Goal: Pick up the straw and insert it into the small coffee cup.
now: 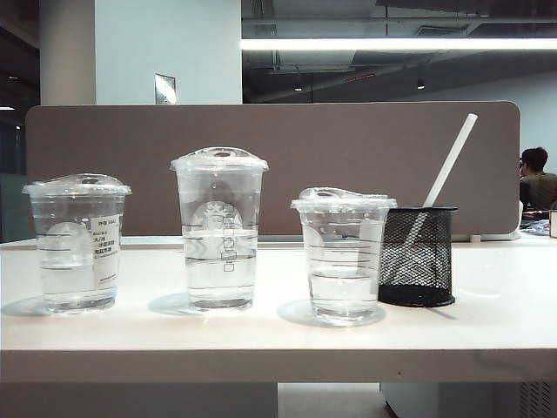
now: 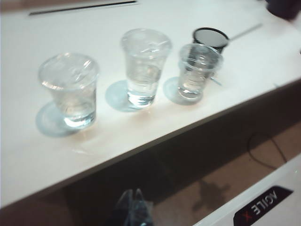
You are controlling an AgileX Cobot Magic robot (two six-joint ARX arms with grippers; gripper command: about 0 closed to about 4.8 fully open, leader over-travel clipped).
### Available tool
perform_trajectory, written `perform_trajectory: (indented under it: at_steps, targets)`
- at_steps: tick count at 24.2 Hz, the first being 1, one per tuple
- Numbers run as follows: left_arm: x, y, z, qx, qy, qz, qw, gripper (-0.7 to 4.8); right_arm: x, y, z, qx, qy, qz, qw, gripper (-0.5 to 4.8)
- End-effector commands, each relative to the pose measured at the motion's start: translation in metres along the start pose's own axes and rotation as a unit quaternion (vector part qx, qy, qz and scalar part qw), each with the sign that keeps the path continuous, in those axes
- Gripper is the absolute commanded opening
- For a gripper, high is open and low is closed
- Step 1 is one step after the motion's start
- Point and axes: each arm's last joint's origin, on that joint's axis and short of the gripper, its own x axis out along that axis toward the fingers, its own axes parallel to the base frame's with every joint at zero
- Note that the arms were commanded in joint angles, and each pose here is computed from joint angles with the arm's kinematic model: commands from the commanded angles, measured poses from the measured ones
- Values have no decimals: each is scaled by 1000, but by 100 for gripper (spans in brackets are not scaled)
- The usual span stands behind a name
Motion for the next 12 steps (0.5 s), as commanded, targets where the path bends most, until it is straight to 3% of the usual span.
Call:
perform_trajectory:
  at_steps: [1, 4, 6, 8, 10, 11, 12]
  targets:
    - [-1, -2, 2, 33, -9, -28, 999, -4, 1, 1, -1, 1, -4, 10, 1000, -5]
    - [-1, -2, 2, 34, -11, -28, 999, -4, 0, 1, -1, 6, 2, 14, 1000, -5]
    - [-1, -2, 3, 36, -17, -28, 999, -5, -8, 1, 21, 59, -23, 10, 998, -6]
    - [-1, -2, 4, 36, -18, -28, 999, -4, -19, 2, 45, 59, -50, 13, 997, -6]
    - [0, -2, 4, 37, -21, -27, 999, -4, -38, 2, 80, 15, -74, 7, 997, -5]
    - [0, -1, 5, 39, -25, -27, 999, -4, -45, 2, 104, -34, -48, 1, 998, -6]
    - [0, -1, 5, 40, -26, -27, 999, -4, -46, 2, 114, -42, -35, -5, 998, -6]
